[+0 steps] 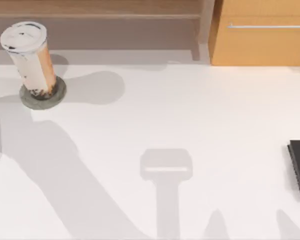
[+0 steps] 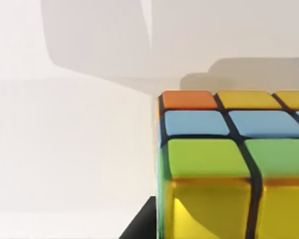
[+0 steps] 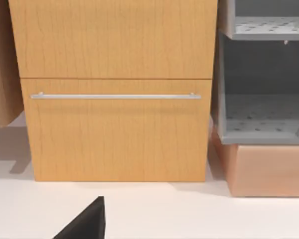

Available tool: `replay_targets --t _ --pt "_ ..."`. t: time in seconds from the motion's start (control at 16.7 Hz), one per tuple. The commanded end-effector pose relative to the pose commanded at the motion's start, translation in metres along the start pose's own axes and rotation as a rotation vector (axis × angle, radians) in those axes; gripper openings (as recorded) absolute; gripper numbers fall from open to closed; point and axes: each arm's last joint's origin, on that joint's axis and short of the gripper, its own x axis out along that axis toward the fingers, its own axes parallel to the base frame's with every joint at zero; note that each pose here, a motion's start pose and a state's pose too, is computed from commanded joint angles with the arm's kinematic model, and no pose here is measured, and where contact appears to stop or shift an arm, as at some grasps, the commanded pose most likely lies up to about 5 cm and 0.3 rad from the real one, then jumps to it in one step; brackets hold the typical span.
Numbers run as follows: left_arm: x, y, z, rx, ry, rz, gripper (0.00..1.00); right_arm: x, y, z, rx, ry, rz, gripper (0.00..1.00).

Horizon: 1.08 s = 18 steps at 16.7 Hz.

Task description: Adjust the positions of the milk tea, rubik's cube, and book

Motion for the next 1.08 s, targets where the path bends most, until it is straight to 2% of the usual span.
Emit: replay_targets --t 0.48,0.6,0.78,0.96,1.08 --pt "-0.012 0.0 0.0 -0.002 -0.014 0.016 0.0 0.0 0.0 0.0 0.0 0.0 0.0 1.0" --pt "-0.034 -0.003 0.003 -0.009 -0.09 0.093 0.0 0.0 0.0 0.0 0.0 0.0 0.0 1.0" --pt "-0.089 -0.021 0.006 -0.03 -0.292 0.272 0.0 0.0 0.0 0.0 0.0 0.0 0.0 1.0" --pt "-0.152 -0.058 0.004 -0.06 -0.554 0.44 0.0 0.0 0.0 0.0 0.0 0.0 0.0 1.0" --pt "-0.186 -0.092 -0.002 -0.081 -0.733 0.507 0.0 0.0 0.0 0.0 0.0 0.0 0.0 1.0"
